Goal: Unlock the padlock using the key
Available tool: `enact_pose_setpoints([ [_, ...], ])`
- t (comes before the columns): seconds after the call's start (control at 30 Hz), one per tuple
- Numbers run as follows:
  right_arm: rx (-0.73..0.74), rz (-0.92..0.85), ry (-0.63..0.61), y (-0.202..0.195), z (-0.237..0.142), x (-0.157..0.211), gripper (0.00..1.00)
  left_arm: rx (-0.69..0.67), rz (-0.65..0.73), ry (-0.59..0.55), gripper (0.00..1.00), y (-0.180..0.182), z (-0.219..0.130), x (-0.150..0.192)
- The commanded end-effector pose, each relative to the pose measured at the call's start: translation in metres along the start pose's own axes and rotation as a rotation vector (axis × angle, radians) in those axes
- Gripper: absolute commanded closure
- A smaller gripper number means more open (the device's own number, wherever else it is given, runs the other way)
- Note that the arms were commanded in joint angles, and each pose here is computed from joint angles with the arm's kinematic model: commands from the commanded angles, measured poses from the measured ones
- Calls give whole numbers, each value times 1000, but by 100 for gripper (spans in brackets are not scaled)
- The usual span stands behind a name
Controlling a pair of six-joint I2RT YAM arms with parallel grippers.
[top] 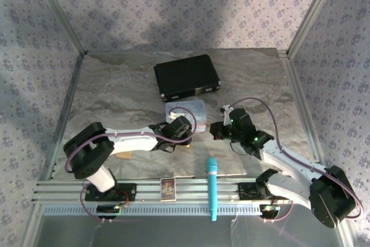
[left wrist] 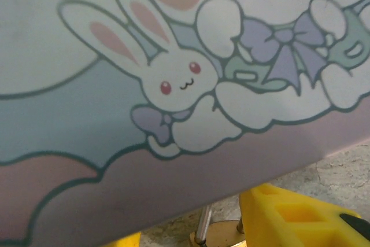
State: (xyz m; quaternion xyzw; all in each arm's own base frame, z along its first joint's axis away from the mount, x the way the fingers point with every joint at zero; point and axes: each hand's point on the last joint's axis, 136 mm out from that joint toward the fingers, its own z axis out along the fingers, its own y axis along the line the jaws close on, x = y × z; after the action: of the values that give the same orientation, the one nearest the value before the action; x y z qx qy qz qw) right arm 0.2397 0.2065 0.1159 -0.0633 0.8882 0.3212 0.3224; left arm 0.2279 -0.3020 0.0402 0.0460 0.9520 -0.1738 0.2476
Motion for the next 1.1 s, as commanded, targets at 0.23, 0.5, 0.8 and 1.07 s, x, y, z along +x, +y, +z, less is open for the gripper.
enact_pose_setpoints([
  [0.23, 18, 16, -20, -9, -1, 6, 100, 41, -28, 4, 54, -13, 6, 10],
  [0.5, 2, 24, -13, -7, 5, 7, 100, 104, -28, -74, 56, -29, -10, 5],
  [0.8, -2, 30, -22, -7, 6, 7, 100, 125, -158, -125, 49, -18, -10, 5],
  [1.07, 1, 36, -25, -9, 4, 10, 100, 154, -154, -79, 52, -35, 7, 9],
])
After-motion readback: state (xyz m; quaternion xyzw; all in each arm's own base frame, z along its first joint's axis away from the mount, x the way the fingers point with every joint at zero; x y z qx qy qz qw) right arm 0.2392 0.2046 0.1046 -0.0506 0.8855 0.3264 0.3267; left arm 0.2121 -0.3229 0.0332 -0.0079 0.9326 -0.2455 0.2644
